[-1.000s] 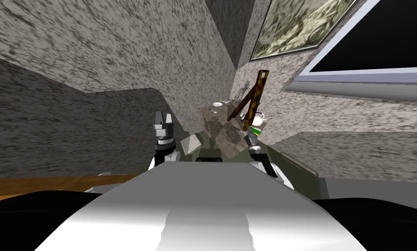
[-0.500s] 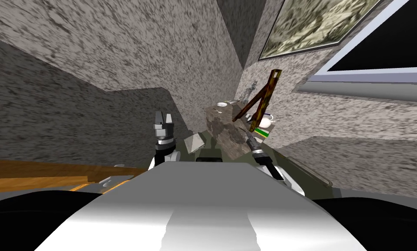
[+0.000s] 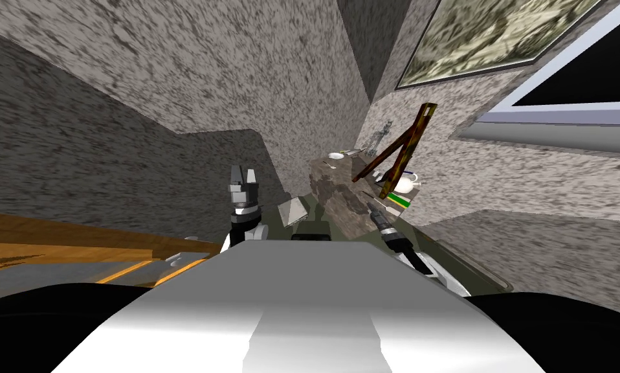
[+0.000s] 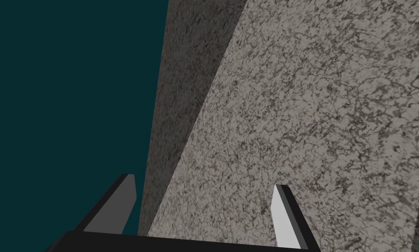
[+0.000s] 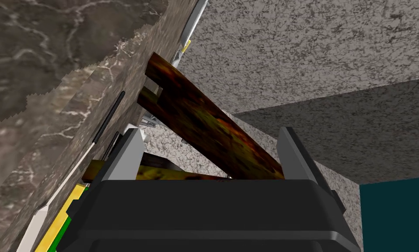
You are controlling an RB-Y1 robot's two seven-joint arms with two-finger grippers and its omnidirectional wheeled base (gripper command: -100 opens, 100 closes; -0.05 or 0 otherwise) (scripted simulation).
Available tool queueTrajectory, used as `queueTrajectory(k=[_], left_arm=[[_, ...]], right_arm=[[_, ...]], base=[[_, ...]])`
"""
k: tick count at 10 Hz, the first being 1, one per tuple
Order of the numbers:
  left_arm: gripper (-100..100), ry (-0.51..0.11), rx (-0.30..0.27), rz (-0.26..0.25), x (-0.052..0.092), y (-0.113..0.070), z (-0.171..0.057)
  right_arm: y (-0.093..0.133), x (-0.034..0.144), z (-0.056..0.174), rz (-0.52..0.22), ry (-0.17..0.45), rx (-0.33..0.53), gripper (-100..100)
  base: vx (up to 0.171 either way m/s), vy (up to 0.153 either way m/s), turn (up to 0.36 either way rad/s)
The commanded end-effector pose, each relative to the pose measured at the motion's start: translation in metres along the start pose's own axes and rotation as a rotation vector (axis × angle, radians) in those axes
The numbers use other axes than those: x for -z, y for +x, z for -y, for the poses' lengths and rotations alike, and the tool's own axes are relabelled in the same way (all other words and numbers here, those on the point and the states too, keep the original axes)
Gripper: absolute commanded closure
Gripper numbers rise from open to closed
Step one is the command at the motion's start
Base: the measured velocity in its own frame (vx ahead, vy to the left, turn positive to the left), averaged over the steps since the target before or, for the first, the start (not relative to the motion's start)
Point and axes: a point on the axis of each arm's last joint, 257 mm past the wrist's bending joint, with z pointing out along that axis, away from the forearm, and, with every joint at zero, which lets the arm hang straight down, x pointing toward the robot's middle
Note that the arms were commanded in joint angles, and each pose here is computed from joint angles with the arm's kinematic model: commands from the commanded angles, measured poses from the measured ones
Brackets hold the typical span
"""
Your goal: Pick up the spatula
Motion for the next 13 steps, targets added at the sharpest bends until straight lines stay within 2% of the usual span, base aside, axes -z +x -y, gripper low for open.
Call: queueTrajectory(k=[1,4,5,6,7,8,10,11,12,13], left_arm=[[0,0.0,0.0,0.0,0.0,0.0,0.0],[0,0.0,0.0,0.0,0.0,0.0,0.0],[0,0.0,0.0,0.0,0.0,0.0,0.0],[0,0.0,0.0,0.0,0.0,0.0,0.0],[0,0.0,0.0,0.0,0.0,0.0,0.0],[0,0.0,0.0,0.0,0.0,0.0,0.0],[0,0.0,0.0,0.0,0.0,0.0,0.0],[0,0.0,0.0,0.0,0.0,0.0,0.0],[0,0.0,0.0,0.0,0.0,0.0,0.0],[0,0.0,0.0,0.0,0.0,0.0,0.0]], right_arm=[[-0.002,0.006,0.021,-0.022,0.042,0.032,-100],[-0.005,0.031,0.063,-0.101,0.136,0.133,-100],[-0.01,0.034,0.071,-0.112,0.153,0.151,-100],[-0.011,0.048,0.089,-0.146,0.195,0.192,-100],[-0.017,0.05,0.093,-0.159,0.205,0.214,-100],[-0.018,0.061,0.106,-0.198,0.233,0.257,-100],[-0.026,0.066,0.114,-0.207,0.255,0.278,-100],[-0.032,0.079,0.129,-0.253,0.29,0.332,-100],[-0.037,0.082,0.133,-0.257,0.303,0.343,-100],[-0.043,0.099,0.15,-0.298,0.344,0.391,-100]], base=[[0.014,0.062,0.079],[0.013,0.098,0.11],[0.007,0.08,0.073],[0.018,0.087,0.145],[0.02,0.074,0.07],[0.021,0.09,0.159],[0.022,0.055,0.012],[0.026,0.052,0.082],[0.023,0.059,0.084],[0.038,0.076,0.14]])
